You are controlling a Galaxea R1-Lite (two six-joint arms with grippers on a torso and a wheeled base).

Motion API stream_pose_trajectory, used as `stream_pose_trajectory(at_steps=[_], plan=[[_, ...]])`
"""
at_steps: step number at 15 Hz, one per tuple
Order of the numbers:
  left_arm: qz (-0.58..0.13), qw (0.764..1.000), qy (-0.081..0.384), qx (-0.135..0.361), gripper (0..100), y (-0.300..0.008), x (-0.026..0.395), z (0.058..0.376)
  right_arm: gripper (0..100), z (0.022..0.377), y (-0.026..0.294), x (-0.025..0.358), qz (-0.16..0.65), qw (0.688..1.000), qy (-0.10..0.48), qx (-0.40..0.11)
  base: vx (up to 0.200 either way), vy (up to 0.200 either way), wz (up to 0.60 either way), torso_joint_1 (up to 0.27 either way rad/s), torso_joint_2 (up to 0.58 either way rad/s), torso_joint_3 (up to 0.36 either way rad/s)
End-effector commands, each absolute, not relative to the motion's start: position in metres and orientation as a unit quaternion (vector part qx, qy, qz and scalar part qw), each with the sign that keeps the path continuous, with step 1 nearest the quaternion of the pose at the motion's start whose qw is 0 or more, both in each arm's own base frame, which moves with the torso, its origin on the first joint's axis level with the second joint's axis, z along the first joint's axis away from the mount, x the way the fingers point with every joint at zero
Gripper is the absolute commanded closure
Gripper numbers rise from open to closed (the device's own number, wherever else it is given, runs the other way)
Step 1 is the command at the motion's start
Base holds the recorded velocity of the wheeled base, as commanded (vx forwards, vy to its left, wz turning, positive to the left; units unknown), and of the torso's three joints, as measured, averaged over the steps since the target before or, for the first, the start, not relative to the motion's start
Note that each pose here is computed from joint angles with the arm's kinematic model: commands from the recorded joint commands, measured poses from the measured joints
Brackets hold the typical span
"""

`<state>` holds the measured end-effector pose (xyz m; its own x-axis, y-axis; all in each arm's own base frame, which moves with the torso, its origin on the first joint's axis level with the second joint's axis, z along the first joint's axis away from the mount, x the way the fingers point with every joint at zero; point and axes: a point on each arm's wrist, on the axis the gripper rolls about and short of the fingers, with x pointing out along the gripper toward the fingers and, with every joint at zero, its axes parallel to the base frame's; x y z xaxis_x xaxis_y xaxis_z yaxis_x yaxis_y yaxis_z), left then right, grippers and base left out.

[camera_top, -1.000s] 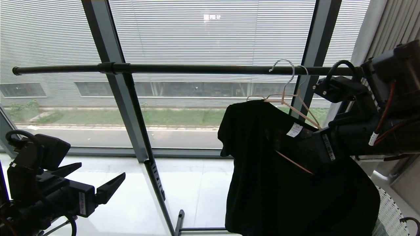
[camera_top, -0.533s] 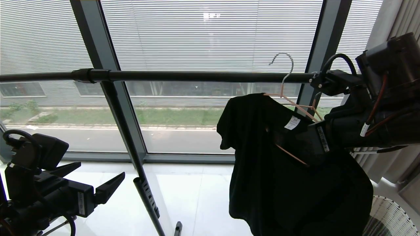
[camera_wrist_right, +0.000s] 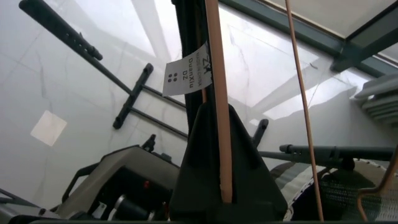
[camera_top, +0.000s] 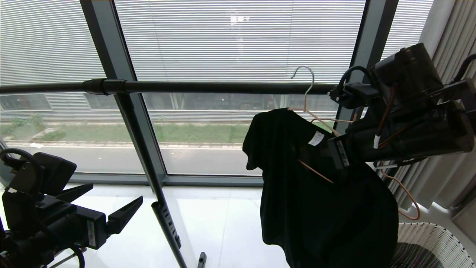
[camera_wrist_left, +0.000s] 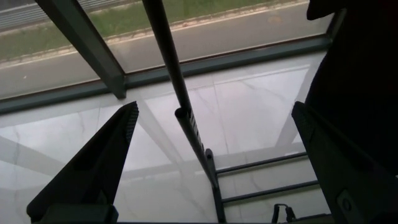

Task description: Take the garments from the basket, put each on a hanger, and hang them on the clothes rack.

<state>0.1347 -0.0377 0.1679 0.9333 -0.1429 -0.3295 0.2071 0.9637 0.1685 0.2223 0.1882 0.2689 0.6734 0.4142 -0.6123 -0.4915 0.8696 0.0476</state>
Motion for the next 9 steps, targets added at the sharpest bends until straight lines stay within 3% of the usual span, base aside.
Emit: stream_pose_trajectory(at_steps=[1, 9], plan=[[-0.091, 0.978, 0.157, 0.101, 0, -0.0382, 0.134, 0.1685, 100, 0.2539, 0.1998, 0.236, 0.243, 0.907, 0.339, -0.065, 0.0, 0.0, 0.0, 0.0, 0.0, 0.0], [-0.098, 0.977, 0.159, 0.102, 0, -0.0397, 0.1325, 0.1666, 100, 0.2478, 0.204, 0.2432, 0.237, 0.908, 0.341, -0.056, 0.0, 0.0, 0.0, 0.0, 0.0, 0.0]])
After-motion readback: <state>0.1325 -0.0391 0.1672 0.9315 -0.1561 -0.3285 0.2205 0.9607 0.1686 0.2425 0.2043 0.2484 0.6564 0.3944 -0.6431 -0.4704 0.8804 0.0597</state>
